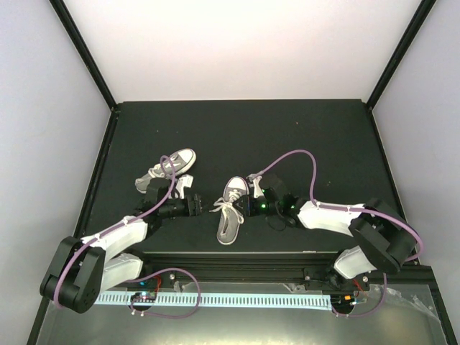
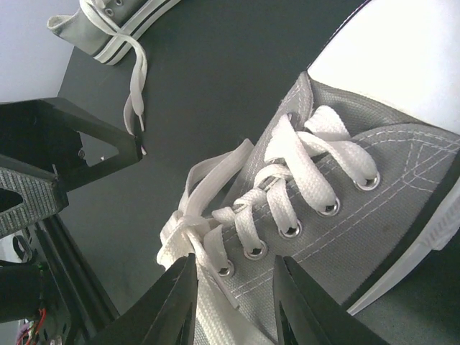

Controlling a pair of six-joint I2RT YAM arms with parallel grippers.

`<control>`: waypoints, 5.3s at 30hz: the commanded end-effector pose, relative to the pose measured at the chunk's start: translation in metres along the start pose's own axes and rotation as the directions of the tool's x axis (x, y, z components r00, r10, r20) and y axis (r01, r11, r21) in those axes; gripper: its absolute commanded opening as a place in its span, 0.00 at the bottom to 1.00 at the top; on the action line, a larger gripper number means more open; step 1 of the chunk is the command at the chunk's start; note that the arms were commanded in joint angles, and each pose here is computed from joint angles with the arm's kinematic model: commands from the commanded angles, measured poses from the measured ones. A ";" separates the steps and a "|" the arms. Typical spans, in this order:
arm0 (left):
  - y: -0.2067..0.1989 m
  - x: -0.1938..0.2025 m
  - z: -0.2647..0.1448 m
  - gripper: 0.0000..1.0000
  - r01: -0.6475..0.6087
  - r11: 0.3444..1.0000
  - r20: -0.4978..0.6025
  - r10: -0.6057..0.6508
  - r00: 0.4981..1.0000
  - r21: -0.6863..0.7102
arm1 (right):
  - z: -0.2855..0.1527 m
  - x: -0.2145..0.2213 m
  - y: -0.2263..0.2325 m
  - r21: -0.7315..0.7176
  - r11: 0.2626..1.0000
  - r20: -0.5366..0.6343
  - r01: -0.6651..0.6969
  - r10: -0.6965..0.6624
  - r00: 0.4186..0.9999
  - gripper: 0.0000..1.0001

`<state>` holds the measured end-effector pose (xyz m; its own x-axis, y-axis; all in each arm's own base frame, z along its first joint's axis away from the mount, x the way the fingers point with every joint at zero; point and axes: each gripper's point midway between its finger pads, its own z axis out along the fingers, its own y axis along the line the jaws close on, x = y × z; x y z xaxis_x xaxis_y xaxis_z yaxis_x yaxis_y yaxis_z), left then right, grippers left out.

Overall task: Tie the shoes
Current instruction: Tie the shoelace on the shoe, then move the shoe to the center of the board.

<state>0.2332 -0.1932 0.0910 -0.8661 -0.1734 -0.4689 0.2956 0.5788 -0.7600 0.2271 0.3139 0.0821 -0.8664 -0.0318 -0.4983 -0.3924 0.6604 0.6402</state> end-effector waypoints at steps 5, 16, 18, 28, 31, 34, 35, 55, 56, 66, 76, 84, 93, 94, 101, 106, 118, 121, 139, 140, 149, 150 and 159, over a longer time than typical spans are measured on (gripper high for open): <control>0.003 -0.003 -0.002 0.71 -0.003 1.000 0.011 0.003 1.000 -0.013 | 0.003 -0.012 0.012 -0.053 0.999 0.029 0.010 -0.009 1.000 0.27; 0.007 -0.005 -0.004 0.71 0.005 1.000 0.017 -0.004 1.000 -0.025 | -0.006 -0.014 0.001 0.013 1.000 0.061 0.016 -0.017 0.998 0.02; 0.007 -0.005 -0.004 0.71 0.008 1.000 0.015 -0.007 1.000 -0.023 | -0.012 -0.015 -0.009 0.054 0.998 0.071 0.011 -0.014 0.997 0.02; -0.004 -0.005 0.002 0.67 -0.026 0.998 -0.023 0.027 0.999 0.049 | -0.040 -0.004 -0.060 0.158 0.985 0.096 -0.067 0.052 0.994 0.02; -0.007 -0.005 0.005 0.67 -0.030 0.997 -0.033 0.032 0.999 0.074 | -0.043 -0.002 -0.067 0.173 0.982 0.100 -0.079 0.063 0.993 0.02; -0.009 -0.007 0.007 0.67 -0.030 0.995 -0.038 0.034 0.999 0.091 | -0.044 -0.005 -0.065 0.169 0.983 0.103 -0.069 0.052 0.993 0.03; -0.010 -0.007 0.008 0.67 -0.030 0.995 -0.039 0.034 0.999 0.100 | -0.046 -0.006 -0.064 0.169 0.984 0.103 -0.061 0.044 0.994 0.10; -0.007 -0.004 0.033 0.61 0.030 0.987 -0.090 -0.016 0.996 0.156 | -0.022 0.047 0.004 -0.153 0.968 -0.072 0.197 -0.210 0.975 0.74; -0.005 -0.003 0.034 0.61 0.034 0.988 -0.093 -0.020 0.995 0.153 | -0.020 0.047 0.005 -0.158 0.967 -0.077 0.199 -0.213 0.974 0.74; -0.003 -0.001 0.041 0.57 0.050 0.986 -0.106 -0.034 0.994 0.159 | -0.005 0.045 0.005 -0.161 0.967 -0.094 0.198 -0.215 0.972 0.58; -0.009 -0.008 0.045 0.55 0.056 0.980 -0.099 -0.038 0.994 0.189 | 0.003 0.048 0.002 -0.164 0.970 -0.110 0.181 -0.200 0.974 0.45; -0.007 -0.006 0.049 0.44 0.072 0.978 -0.111 -0.051 0.993 0.194 | 0.002 0.048 0.002 -0.164 0.969 -0.107 0.184 -0.203 0.973 0.30; -0.011 -0.012 0.048 0.04 0.062 0.979 -0.086 -0.046 0.995 0.196 | -0.004 0.051 -0.006 -0.119 0.976 -0.116 0.181 -0.195 0.974 0.02; -0.010 -0.014 0.047 0.02 0.062 0.980 -0.079 -0.047 0.996 0.190 | -0.005 0.052 -0.008 -0.110 0.978 -0.116 0.180 -0.192 0.974 0.02; -0.001 -0.027 0.039 0.01 0.059 0.991 -0.007 -0.059 0.998 0.122 | -0.013 0.063 -0.023 -0.045 0.987 -0.136 0.155 -0.160 0.978 0.01; 0.009 -0.033 0.033 0.02 0.081 0.994 0.022 -0.083 0.996 0.073 | -0.017 0.069 -0.033 -0.003 0.992 -0.140 0.129 -0.128 0.982 0.02; 0.034 -0.031 0.026 0.02 0.153 0.988 0.053 -0.153 0.987 -0.005 | -0.027 0.080 -0.046 0.033 0.995 -0.128 0.093 -0.088 0.988 0.02; 0.035 -0.031 0.025 0.02 0.153 0.988 0.056 -0.152 0.987 -0.010 | -0.029 0.080 -0.045 0.031 0.995 -0.123 0.093 -0.089 0.988 0.01; 0.021 -0.081 -0.030 0.95 -0.025 0.975 0.183 0.067 0.981 -0.219 | -0.068 0.012 -0.006 0.297 0.954 0.108 0.043 -0.078 0.991 0.91; 0.022 -0.082 -0.032 0.95 -0.017 0.976 0.183 0.059 0.981 -0.219 | -0.067 0.010 -0.002 0.326 0.945 0.113 0.034 -0.074 0.991 0.91; 0.023 -0.076 -0.038 0.96 0.009 0.979 0.185 0.030 0.982 -0.206 | -0.014 0.002 0.026 0.474 0.878 0.046 0.071 -0.105 0.993 0.94; 0.023 -0.077 -0.040 0.96 0.009 0.978 0.188 0.030 0.982 -0.207 | -0.008 0.002 0.024 0.504 0.860 0.031 0.081 -0.112 0.993 0.94; 0.024 -0.077 -0.043 0.96 0.017 0.981 0.194 0.021 0.981 -0.193 | 0.020 0.013 0.001 0.695 0.696 -0.073 0.183 -0.184 0.980 0.88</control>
<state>0.2909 -0.1330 0.1258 -0.7659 -0.3179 -0.5589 0.1841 0.7245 -0.6643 0.2154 0.3419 0.0672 -0.8250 -0.1710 -0.5387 -0.2607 0.9608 0.0942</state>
